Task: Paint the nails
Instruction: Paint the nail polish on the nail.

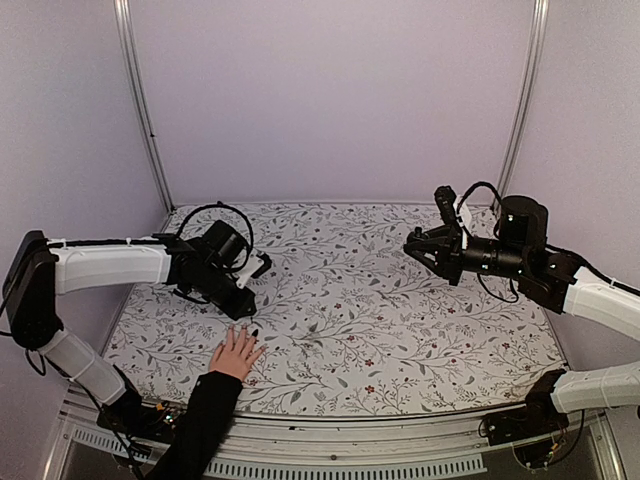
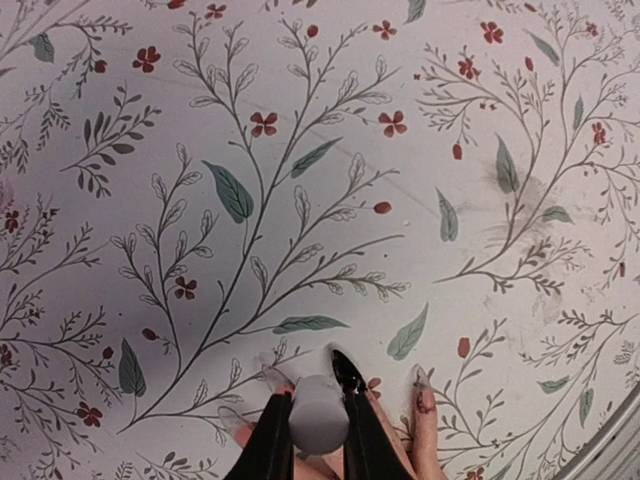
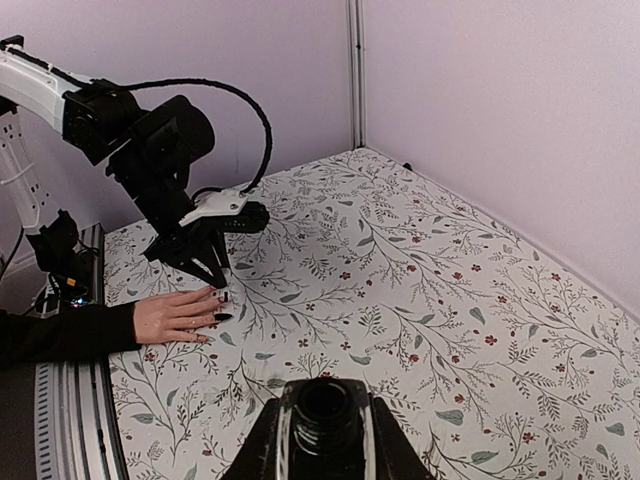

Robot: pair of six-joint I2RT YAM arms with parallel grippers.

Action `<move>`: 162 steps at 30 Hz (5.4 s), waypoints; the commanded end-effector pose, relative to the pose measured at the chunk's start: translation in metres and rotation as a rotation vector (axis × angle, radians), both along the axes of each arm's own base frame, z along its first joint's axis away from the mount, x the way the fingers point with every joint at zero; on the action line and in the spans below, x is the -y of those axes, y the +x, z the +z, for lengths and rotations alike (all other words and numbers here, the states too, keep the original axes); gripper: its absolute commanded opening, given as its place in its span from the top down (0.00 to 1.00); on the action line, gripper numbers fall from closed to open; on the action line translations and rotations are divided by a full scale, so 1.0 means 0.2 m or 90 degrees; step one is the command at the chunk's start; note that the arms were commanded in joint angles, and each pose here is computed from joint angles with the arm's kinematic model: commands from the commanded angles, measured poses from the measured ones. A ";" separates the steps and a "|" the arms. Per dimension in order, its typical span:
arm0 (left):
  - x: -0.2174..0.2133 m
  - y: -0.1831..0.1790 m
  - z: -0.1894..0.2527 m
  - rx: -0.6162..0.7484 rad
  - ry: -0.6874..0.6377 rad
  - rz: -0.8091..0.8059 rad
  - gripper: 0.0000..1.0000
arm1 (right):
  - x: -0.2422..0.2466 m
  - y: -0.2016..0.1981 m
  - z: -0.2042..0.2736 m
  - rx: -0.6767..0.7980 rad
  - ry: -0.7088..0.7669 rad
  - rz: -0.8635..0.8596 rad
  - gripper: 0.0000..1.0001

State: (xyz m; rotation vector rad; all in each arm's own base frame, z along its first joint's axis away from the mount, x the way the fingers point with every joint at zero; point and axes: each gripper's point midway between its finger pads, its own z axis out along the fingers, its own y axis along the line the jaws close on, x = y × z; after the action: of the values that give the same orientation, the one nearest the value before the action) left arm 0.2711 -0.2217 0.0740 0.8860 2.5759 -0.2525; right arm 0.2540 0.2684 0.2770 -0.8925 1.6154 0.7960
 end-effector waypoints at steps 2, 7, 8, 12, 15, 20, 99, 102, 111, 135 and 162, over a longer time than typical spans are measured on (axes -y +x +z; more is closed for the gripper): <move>0.01 -0.05 -0.05 -0.032 -0.009 -0.013 1.00 | 0.01 0.00 0.03 0.015 0.010 -0.006 1.00; 0.02 -0.07 -0.07 -0.041 -0.006 -0.019 1.00 | 0.01 0.00 0.03 0.014 0.009 -0.006 1.00; 0.02 -0.07 -0.07 -0.044 -0.004 -0.020 1.00 | 0.01 0.00 0.03 0.014 0.009 -0.005 1.00; 0.03 -0.08 -0.08 -0.053 -0.002 -0.024 1.00 | 0.01 0.00 0.03 0.015 0.009 -0.006 1.00; 0.03 -0.08 -0.10 -0.055 0.003 -0.024 1.00 | 0.01 0.00 0.03 0.015 0.010 -0.007 1.00; 0.02 -0.07 -0.11 -0.051 0.012 -0.020 1.00 | 0.01 0.00 0.03 0.016 0.009 -0.008 1.00; 0.10 0.03 0.07 0.001 -0.064 -0.019 1.00 | 0.02 0.00 0.02 0.013 0.007 -0.011 1.00; 0.07 0.03 0.08 0.004 -0.064 -0.006 1.00 | 0.02 0.00 0.03 0.015 0.009 -0.010 1.00; 0.02 -0.03 0.02 -0.046 -0.055 0.039 1.00 | 0.02 -0.01 0.04 0.016 0.013 -0.008 1.00; -0.01 -0.08 -0.13 -0.102 -0.021 0.051 1.00 | 0.02 0.00 0.03 0.015 0.010 -0.010 1.00; -0.02 -0.04 -0.16 -0.089 0.000 0.047 1.00 | 0.02 0.00 0.03 0.014 0.009 -0.012 1.00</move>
State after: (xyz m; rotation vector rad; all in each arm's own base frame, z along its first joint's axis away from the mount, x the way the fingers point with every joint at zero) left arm 0.2587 -0.2227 0.0457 0.7989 2.7249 -0.3314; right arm 0.2550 0.2671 0.2748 -0.8856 1.6228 0.7869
